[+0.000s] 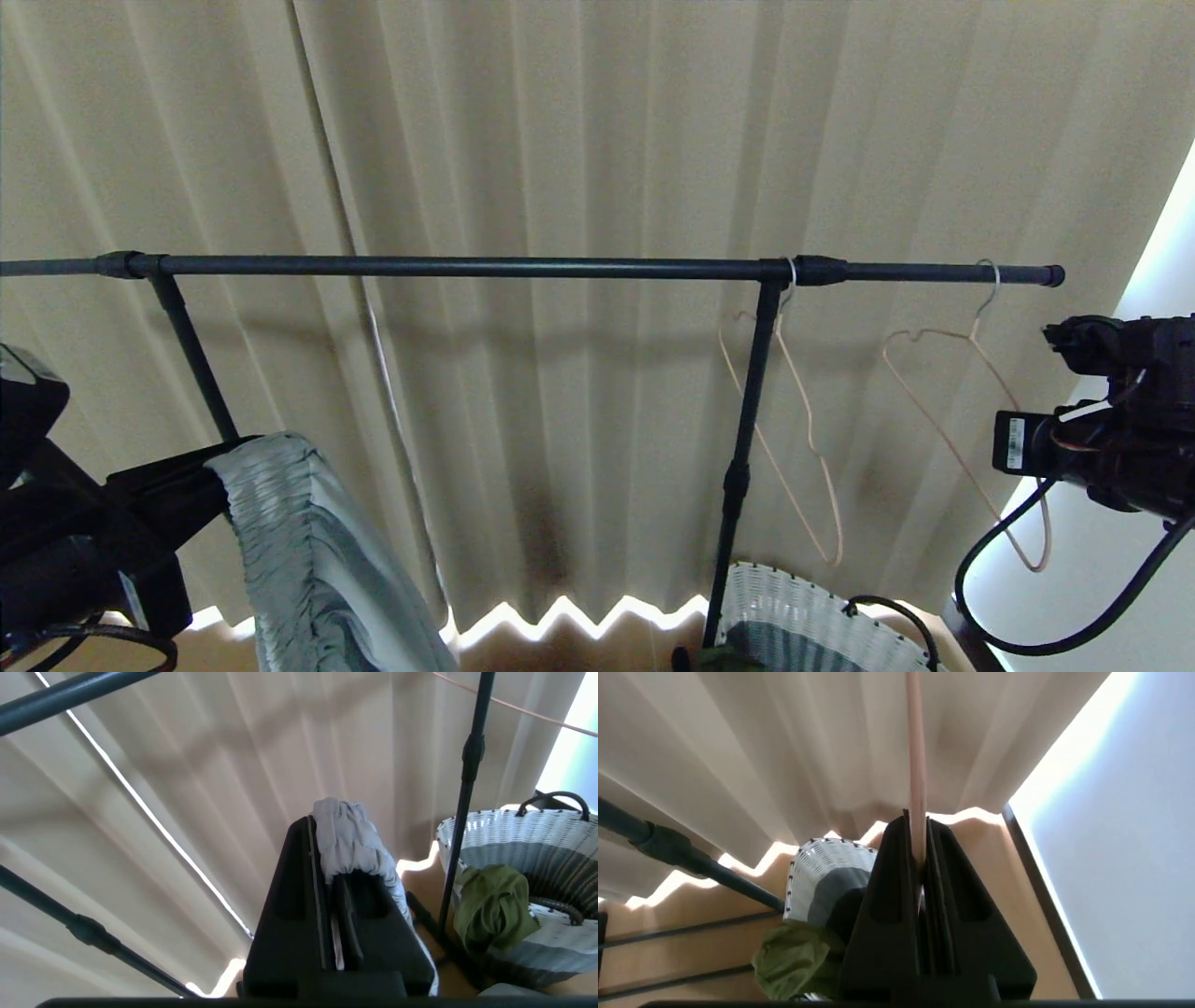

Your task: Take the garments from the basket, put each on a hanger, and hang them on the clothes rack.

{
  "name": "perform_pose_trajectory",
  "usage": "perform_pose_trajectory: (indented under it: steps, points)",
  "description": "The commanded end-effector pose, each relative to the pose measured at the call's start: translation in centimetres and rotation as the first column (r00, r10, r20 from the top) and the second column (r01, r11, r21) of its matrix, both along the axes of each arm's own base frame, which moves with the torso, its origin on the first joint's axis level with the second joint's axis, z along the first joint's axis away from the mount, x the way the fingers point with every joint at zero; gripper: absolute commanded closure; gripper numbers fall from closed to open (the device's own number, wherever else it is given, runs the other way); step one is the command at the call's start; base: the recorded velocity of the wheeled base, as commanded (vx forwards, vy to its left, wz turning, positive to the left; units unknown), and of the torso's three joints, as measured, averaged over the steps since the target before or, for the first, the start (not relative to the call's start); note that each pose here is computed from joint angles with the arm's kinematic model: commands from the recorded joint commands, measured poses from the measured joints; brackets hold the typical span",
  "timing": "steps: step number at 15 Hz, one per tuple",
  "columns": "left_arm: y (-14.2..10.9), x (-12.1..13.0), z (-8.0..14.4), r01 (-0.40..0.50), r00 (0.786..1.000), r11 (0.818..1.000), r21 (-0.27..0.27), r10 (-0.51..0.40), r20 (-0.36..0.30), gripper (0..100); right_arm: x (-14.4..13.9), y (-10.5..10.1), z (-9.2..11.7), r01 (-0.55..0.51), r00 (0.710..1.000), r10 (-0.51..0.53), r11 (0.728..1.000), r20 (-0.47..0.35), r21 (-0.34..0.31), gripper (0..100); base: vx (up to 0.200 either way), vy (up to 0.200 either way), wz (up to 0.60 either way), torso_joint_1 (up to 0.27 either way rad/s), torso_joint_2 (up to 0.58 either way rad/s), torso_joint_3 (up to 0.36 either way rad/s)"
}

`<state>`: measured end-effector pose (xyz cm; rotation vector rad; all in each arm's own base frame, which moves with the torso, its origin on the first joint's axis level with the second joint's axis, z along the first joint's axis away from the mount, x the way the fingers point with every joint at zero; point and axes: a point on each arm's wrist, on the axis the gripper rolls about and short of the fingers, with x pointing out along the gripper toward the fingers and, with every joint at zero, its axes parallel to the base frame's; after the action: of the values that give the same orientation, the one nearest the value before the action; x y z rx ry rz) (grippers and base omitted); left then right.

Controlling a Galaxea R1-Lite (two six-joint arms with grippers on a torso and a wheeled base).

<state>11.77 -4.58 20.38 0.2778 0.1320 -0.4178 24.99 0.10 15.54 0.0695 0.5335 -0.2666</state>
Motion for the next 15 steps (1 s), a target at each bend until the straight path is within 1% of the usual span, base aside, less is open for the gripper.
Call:
perform_pose_trajectory:
  steps: [1,2,3,8,12,15]
  points:
    - [0.0,0.0,0.0,0.000,1.000,1.000,0.004,0.000,0.000,100,-1.4,-0.3,1.3,-0.012,0.999,0.013,1.000,0.052,-0.029,100,0.000,0.000,0.00,0.000,0.00,0.000]
    - [0.0,0.0,0.0,0.000,1.000,1.000,0.004,0.000,0.000,100,-1.4,-0.3,1.3,-0.012,0.999,0.013,1.000,0.052,-0.029,100,0.000,0.000,0.00,0.000,0.00,0.000]
    - [0.0,0.0,-0.1,0.001,1.000,1.000,0.007,-0.001,0.000,100,-1.8,-0.4,1.9,-0.020,0.997,0.023,0.999,0.073,-0.038,100,0.000,0.000,0.00,0.000,0.00,0.000]
    - [0.0,-0.1,-0.4,0.000,1.000,1.000,0.013,0.000,-0.008,100,-3.0,-0.4,3.2,-0.024,0.991,0.028,0.999,0.131,-0.036,100,0.000,0.000,0.00,0.000,0.00,0.000]
    - [0.0,0.0,-0.2,0.000,1.000,1.000,0.012,0.000,-0.003,100,-3.1,-0.4,3.3,-0.039,0.990,0.043,0.999,0.137,-0.030,100,0.000,0.000,0.00,0.000,0.00,0.000]
    - [0.0,0.0,-0.3,0.002,1.000,1.000,0.030,-0.002,0.003,100,-4.5,-0.3,3.8,-0.041,0.985,0.046,0.999,0.165,-0.033,100,0.000,0.000,0.00,0.000,0.00,0.000]
